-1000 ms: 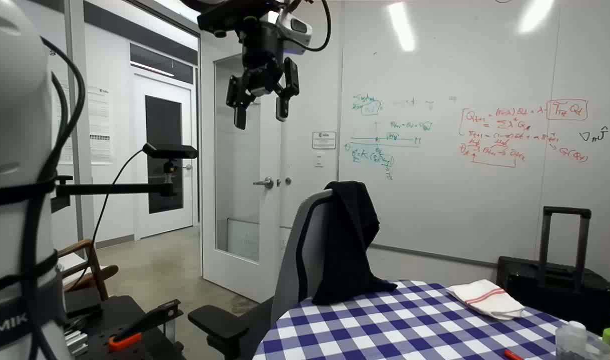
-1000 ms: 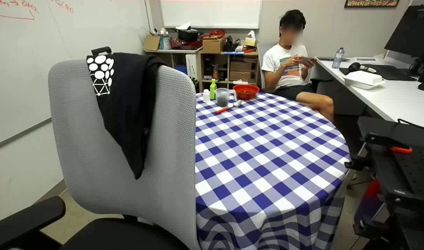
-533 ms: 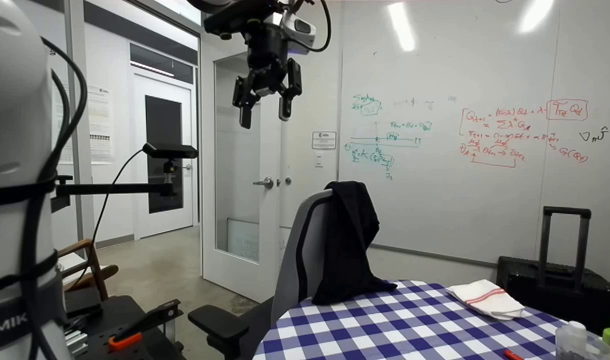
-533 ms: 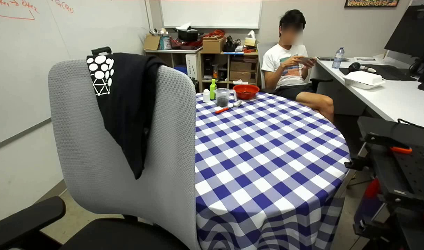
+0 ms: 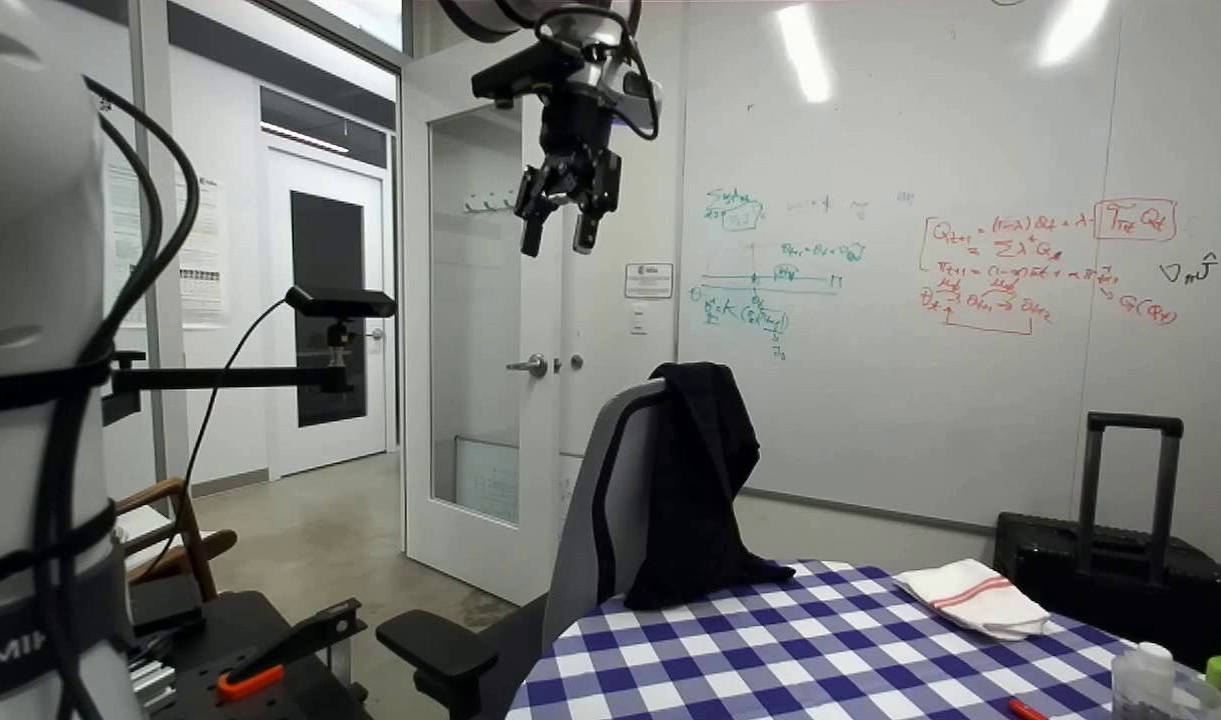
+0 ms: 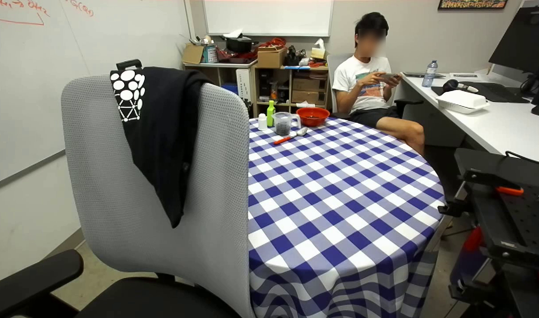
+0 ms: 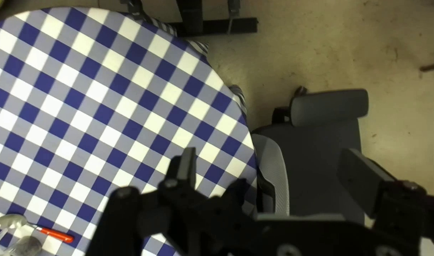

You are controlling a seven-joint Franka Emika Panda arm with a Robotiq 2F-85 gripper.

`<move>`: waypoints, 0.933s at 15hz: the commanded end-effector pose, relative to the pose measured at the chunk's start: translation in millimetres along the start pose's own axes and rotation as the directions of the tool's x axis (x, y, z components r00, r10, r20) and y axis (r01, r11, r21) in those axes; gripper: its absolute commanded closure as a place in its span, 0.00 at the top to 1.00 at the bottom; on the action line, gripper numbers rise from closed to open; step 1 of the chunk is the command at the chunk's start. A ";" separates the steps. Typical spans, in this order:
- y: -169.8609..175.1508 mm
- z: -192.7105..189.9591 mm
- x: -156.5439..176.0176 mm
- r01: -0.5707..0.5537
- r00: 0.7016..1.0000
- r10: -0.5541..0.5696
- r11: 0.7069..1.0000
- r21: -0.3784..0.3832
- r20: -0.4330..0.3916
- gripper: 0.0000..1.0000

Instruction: Pick the cloth on the back rest of the chair and put it on the table

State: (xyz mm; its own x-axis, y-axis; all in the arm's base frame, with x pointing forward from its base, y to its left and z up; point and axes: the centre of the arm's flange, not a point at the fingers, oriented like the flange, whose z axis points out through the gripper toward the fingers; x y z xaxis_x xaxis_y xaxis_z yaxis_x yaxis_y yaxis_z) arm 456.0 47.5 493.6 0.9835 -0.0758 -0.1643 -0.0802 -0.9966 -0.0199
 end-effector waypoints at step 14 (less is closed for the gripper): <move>-116.0 13.8 249.8 -0.512 0.812 0.549 0.833 0.211 -0.198 1.00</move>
State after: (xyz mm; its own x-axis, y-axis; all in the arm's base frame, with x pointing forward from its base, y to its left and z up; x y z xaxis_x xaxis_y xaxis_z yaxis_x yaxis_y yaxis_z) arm 654.6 138.1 441.4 0.8508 -0.5228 0.0526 -0.5124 -0.8477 -0.1374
